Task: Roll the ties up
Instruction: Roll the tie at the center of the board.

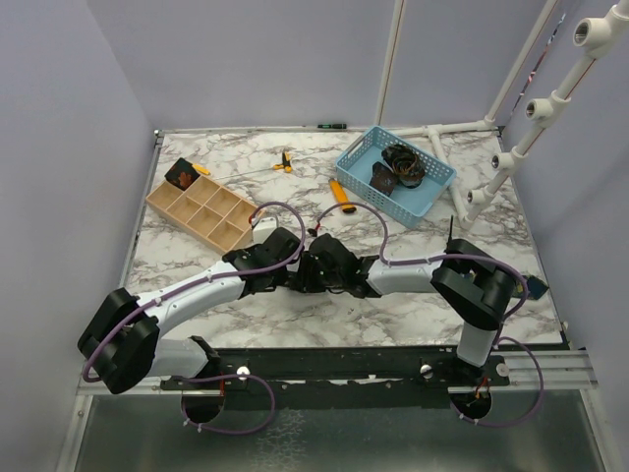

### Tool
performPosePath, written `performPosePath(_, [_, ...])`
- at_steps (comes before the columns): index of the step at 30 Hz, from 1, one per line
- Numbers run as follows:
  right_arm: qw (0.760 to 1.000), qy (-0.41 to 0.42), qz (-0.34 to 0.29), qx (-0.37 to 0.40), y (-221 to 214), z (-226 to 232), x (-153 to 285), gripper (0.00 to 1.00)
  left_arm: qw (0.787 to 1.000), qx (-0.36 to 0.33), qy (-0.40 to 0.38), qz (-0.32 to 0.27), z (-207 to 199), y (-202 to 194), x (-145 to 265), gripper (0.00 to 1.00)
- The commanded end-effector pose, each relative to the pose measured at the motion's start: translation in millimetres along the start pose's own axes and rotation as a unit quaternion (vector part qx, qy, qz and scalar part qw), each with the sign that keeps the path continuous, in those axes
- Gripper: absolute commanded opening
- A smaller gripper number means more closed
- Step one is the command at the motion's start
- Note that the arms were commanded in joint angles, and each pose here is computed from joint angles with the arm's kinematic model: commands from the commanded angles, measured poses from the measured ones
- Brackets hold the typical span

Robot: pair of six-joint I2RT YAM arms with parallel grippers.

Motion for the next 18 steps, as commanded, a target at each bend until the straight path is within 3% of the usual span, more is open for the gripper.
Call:
performPosePath(1, [1.000,0.012,0.001,0.013,4.9,7.5,-6.4,0.23,1.000,-0.005,0.012,-0.007,1.9,2.0,2.1,0.00])
performPosePath(7, [1.000,0.002,-0.008,0.014,12.9,9.4,-8.8,0.21,1.000,0.000,0.010,-0.006,4.9,0.1,3.5,0.00])
performPosePath(18, [0.999,-0.032,0.031,0.007,1.2,-0.6,-33.9,0.15,1.000,0.008,-0.002,0.002,5.9,-1.8,7.7,0.00])
Point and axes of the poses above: each gripper's point midway between its finger pads, its own x axis back along the fingers, its own z axis along the line the jaws close on, y = z × x, the point moved 8 cm from there along x, back along the fingers, and after that the axes turned 15 degrees about x, right-handed, at the moved point
